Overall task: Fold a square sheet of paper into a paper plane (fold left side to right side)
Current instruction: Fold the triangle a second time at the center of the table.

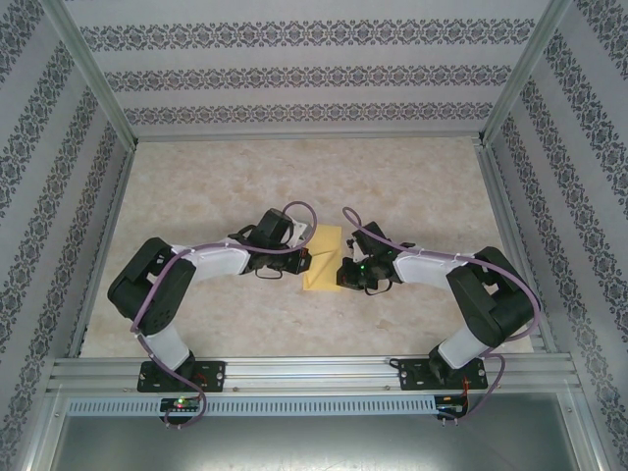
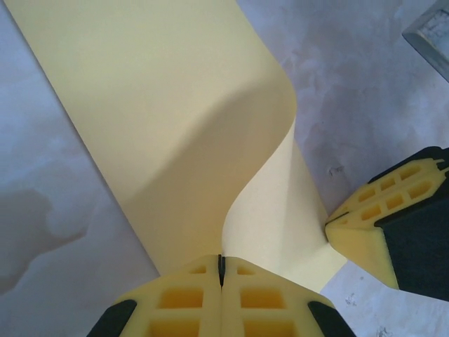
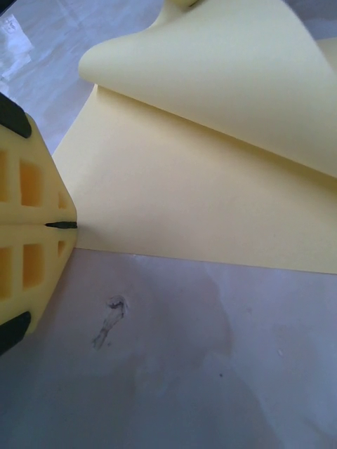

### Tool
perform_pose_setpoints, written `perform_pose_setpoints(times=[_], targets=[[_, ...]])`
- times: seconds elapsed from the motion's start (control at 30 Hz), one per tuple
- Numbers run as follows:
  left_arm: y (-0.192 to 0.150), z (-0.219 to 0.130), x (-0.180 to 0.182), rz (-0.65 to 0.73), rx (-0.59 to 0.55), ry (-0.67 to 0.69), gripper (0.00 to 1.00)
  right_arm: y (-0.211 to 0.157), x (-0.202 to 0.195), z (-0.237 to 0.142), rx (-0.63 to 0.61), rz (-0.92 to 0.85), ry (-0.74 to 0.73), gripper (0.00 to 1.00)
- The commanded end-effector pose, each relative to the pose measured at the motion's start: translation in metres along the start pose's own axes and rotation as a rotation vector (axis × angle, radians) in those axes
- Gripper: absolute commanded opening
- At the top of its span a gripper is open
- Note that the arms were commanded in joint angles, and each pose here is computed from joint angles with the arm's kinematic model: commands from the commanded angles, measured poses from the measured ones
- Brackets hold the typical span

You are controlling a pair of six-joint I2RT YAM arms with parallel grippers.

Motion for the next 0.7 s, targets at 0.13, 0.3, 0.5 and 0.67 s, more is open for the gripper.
perform_pose_setpoints(times=[0.13,0.3,0.5,0.67], targets=[[0.007,0.006,0.01,0.032,0.039,0.023,0.01,-0.009,-0.014,0.005,0.038,0.002,-0.114,0.0],[0.01,0.008,0.013,0.042,0.05,0.036,0.01,-0.009,-0.014,0.004,0.04,0.0,-0.116,0.0],[0.011,0.012,0.016,0.042,0.06,0.04,0.01,-0.009,-0.014,0.004,0.041,-0.002,-0.115,0.0],[0.01,0.015,0.017,0.04,0.064,0.038,0.01,-0.009,-0.014,0.004,0.043,-0.001,-0.118,0.0]])
Point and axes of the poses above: each hand's point on the last joint's axis, 136 mm out from that joint toward the fingers, its own z axis out along the fingers, its own x axis along the line the jaws close on, y = z × x, the point moved 9 cm from there along -z, back along the fingers, and after that the axes turned 8 degrees about z, right-handed, at the moved point
